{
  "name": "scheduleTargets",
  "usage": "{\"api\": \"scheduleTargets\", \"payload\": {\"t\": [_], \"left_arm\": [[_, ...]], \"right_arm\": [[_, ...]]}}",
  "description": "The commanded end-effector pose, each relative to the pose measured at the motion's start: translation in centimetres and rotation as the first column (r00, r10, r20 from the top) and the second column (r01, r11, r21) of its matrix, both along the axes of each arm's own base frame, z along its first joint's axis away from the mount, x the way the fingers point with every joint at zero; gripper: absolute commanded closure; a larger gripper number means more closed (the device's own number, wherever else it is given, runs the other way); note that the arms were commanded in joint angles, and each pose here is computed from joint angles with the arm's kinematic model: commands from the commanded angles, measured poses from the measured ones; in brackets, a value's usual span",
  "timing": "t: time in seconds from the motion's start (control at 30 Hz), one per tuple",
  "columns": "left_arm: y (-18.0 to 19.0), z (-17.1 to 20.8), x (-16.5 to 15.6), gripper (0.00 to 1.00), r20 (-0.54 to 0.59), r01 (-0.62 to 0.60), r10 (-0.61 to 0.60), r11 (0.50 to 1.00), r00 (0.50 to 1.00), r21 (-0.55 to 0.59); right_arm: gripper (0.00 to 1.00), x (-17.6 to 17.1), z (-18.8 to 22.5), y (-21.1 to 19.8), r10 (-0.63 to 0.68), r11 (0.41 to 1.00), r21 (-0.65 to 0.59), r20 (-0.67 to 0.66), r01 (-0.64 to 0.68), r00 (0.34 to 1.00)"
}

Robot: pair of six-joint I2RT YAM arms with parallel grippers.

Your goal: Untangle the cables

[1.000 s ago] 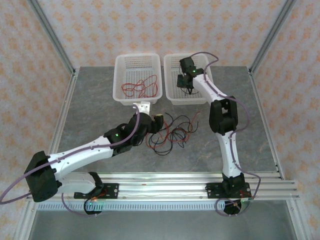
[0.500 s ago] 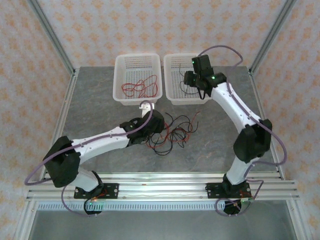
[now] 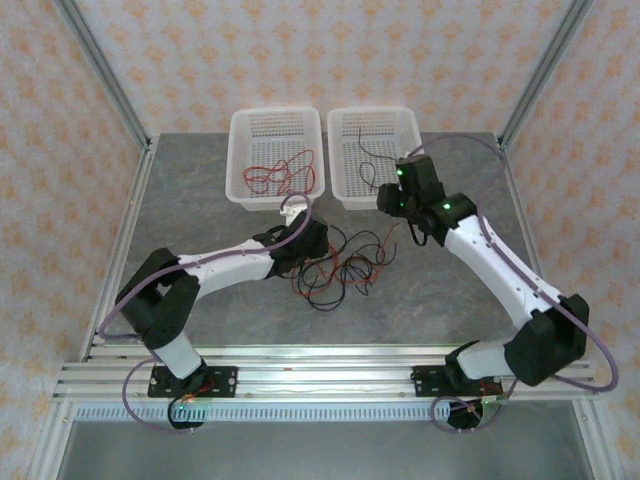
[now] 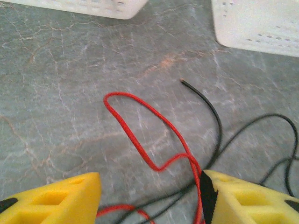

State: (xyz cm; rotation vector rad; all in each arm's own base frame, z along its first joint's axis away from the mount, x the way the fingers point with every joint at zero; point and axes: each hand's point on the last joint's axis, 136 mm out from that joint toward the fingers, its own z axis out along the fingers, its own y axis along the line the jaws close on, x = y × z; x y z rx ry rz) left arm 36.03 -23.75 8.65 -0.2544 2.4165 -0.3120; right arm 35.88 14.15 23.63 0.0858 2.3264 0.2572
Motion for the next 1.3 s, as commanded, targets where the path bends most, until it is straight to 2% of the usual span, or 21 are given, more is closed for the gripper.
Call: {"api": "scheduleTargets", "payload": {"t": [0.0, 0.17, 0.3, 0.37, 0.43, 0.47, 0.5, 0.8, 0.97, 1.27], "left_arm": [[-0.9, 0.4, 2.0, 0.43, 0.032, -0.01, 0.012, 0.999, 0.999, -0.041], [-1.5, -0.4, 3.8, 0.47, 0.051, -0.006, 0.008, 0.999, 0.999, -0.038], [-1.7, -0.9, 4.9, 0.55, 0.069, -0.017, 0.02, 0.999, 0.997, -0.043], [-1.6, -1.0, 5.2, 0.66, 0.077, -0.027, 0.03, 0.999, 0.997, -0.033], [-1.5, -0.7, 5.5, 0.82, 0.085, -0.034, 0.036, 0.999, 0.996, -0.027], [-1.5, -0.5, 5.6, 0.94, 0.089, -0.035, 0.037, 0.999, 0.995, -0.026], [-1.5, -0.2, 5.6, 1.0, 0.091, -0.036, 0.038, 0.999, 0.995, -0.026], [-2.2, 5.8, 4.4, 1.0, 0.159, 0.034, -0.025, 0.998, 0.987, -0.055], [-3.6, 9.0, 3.2, 1.0, 0.184, 0.098, -0.081, 0.992, 0.979, -0.082], [-5.2, 13.6, 1.5, 1.0, 0.235, 0.167, -0.132, 0.977, 0.963, -0.136]], "right_arm": [[0.52, -0.8, 0.6, -0.9, -0.048, 0.999, 0.025, 0.034, 0.047, 0.998], [0.52, -2.2, 0.5, -1.4, -0.055, 0.997, 0.051, 0.033, 0.054, 0.998], [0.53, -2.9, -0.3, -1.3, -0.053, 0.996, 0.074, 0.016, 0.051, 0.998], [0.53, -3.5, 0.0, -1.4, -0.05, 0.994, 0.093, 0.025, 0.048, 0.998], [0.54, -3.8, -0.4, -1.4, -0.051, 0.993, 0.103, 0.019, 0.048, 0.999], [0.54, -4.0, -0.4, -1.4, -0.049, 0.993, 0.109, 0.018, 0.047, 0.999], [0.54, -4.1, -0.6, -1.4, -0.049, 0.992, 0.117, 0.015, 0.046, 0.999], [0.56, -5.0, -1.3, 1.1, 0.024, 0.96, 0.278, 0.013, -0.026, 1.0], [0.58, -5.0, -2.3, 3.1, 0.068, 0.92, 0.388, 0.003, -0.064, 0.998], [0.63, -4.6, -4.1, 6.4, 0.046, 0.832, 0.553, 0.013, -0.045, 0.999]]}}
